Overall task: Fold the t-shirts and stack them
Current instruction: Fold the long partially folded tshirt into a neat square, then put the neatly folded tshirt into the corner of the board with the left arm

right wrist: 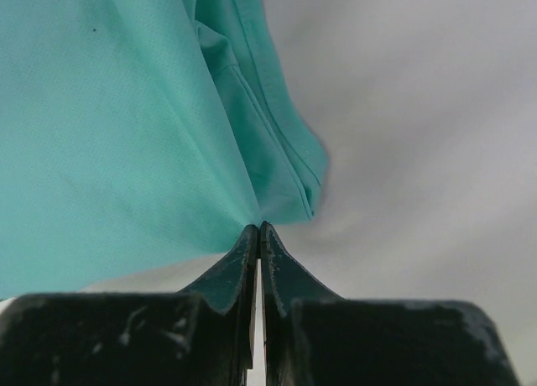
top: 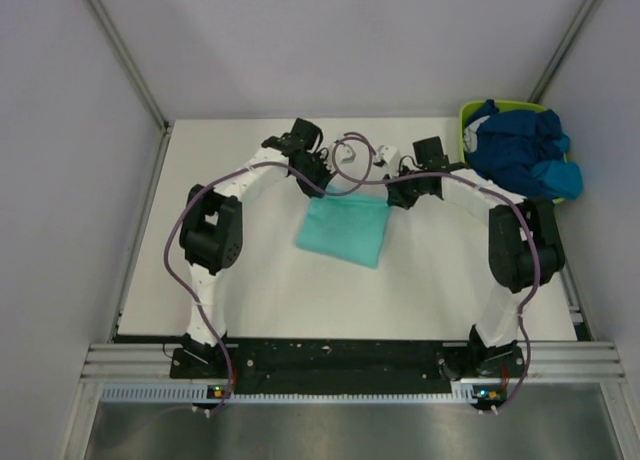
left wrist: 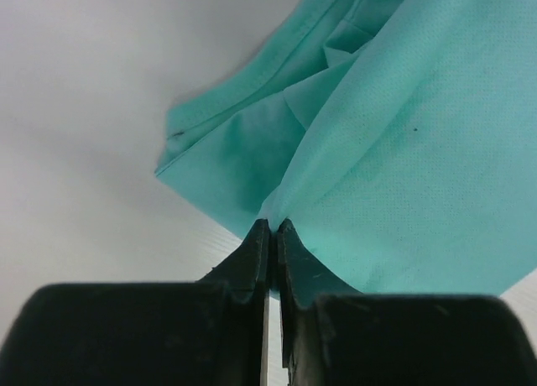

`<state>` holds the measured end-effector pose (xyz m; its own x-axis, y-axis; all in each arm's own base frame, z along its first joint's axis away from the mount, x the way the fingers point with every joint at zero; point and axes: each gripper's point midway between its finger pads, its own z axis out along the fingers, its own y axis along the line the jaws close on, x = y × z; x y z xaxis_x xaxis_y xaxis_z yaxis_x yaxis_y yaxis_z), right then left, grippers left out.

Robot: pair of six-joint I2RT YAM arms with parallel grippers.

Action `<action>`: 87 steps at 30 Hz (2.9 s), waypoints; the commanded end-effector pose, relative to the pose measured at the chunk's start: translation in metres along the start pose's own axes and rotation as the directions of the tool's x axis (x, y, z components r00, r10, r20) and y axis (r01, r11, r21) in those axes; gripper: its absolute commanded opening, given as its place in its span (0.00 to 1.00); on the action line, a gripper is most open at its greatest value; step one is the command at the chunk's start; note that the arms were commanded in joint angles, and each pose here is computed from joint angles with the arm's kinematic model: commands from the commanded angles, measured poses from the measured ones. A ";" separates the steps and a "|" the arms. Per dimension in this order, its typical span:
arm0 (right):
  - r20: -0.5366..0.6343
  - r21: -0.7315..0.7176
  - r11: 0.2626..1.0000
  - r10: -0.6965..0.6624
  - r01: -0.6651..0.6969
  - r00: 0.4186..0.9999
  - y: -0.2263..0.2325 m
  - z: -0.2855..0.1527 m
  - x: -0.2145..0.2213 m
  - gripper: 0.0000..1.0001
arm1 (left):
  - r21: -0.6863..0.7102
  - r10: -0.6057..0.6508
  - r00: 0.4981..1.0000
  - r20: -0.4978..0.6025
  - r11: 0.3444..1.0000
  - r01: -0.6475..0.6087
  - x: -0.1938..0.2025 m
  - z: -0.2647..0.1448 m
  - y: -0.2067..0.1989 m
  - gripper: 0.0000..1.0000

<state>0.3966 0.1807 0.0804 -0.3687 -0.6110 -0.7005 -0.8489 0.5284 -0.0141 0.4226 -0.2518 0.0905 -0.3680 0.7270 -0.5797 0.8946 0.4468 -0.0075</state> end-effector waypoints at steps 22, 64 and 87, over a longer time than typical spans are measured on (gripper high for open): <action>0.224 0.182 0.690 0.665 -0.700 0.713 -0.036 -0.049 -0.050 0.62 | -0.171 -0.395 0.857 0.332 0.868 0.467 -0.016 -0.064 0.042 0.67; 0.196 0.154 0.733 0.635 -0.663 0.748 0.038 -0.102 -0.015 0.66 | -0.337 -0.616 0.761 -0.206 0.774 0.536 0.270 -0.123 -0.003 0.00; 0.203 0.235 0.782 0.541 -0.577 0.816 0.035 -0.123 -0.010 0.67 | -0.667 -0.813 0.583 0.008 0.430 0.608 0.388 -0.230 0.107 0.00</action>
<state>0.3254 0.1364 0.1614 -0.7270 -0.0682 -0.6832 -0.3356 0.9034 0.2670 0.3067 0.1743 0.0453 -0.9501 0.0827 -0.3009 0.0521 0.9928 0.1082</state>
